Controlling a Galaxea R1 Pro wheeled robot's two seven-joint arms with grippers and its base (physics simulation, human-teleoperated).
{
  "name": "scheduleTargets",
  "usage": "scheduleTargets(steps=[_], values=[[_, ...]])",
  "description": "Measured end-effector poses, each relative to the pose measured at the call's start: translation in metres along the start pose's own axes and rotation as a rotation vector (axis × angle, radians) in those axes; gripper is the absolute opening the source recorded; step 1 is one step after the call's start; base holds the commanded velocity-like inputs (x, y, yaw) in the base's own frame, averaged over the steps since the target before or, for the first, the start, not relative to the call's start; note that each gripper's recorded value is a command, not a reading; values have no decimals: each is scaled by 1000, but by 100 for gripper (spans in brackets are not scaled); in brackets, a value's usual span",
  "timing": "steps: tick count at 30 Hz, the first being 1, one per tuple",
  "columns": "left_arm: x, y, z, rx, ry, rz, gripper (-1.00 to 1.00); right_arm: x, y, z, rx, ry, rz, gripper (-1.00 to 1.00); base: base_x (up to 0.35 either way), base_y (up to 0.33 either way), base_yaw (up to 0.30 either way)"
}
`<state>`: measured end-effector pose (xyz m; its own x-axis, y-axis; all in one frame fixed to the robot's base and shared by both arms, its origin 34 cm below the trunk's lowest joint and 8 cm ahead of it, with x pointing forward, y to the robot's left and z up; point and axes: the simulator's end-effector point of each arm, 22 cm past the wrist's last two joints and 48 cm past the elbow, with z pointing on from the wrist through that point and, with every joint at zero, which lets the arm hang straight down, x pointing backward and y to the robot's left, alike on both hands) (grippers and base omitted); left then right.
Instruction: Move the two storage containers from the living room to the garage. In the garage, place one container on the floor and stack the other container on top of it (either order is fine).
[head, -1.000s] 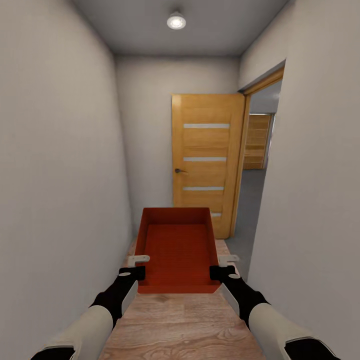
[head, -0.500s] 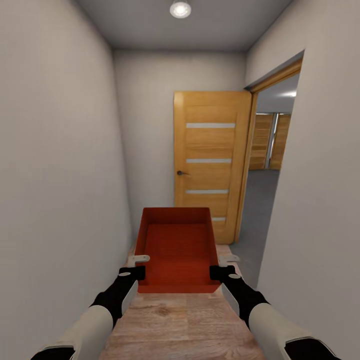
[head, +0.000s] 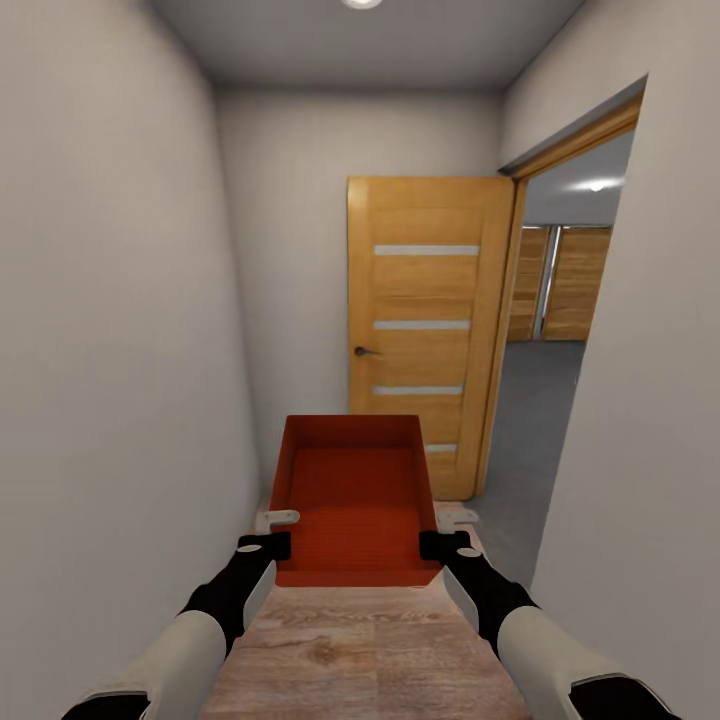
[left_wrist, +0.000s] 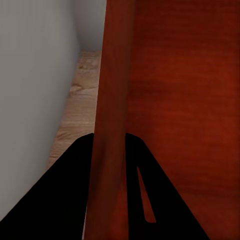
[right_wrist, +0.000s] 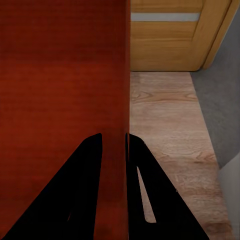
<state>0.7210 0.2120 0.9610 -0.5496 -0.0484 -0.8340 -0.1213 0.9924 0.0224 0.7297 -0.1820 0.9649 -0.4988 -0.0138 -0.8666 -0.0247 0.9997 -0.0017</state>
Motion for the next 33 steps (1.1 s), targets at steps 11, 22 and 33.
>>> scheduleTargets(steps=[11,22,33], values=[[0,0,0,0,0,0,-100,0,0,0,0,0,0,-100,322,0,0],[1,0,0,0,3,-1,-100,1,0,0,0,3,-1,-100,322,0,0],[1,0,0,0,2,-1,-100,0,0,0,0,2,-1,-100,322,0,0]])
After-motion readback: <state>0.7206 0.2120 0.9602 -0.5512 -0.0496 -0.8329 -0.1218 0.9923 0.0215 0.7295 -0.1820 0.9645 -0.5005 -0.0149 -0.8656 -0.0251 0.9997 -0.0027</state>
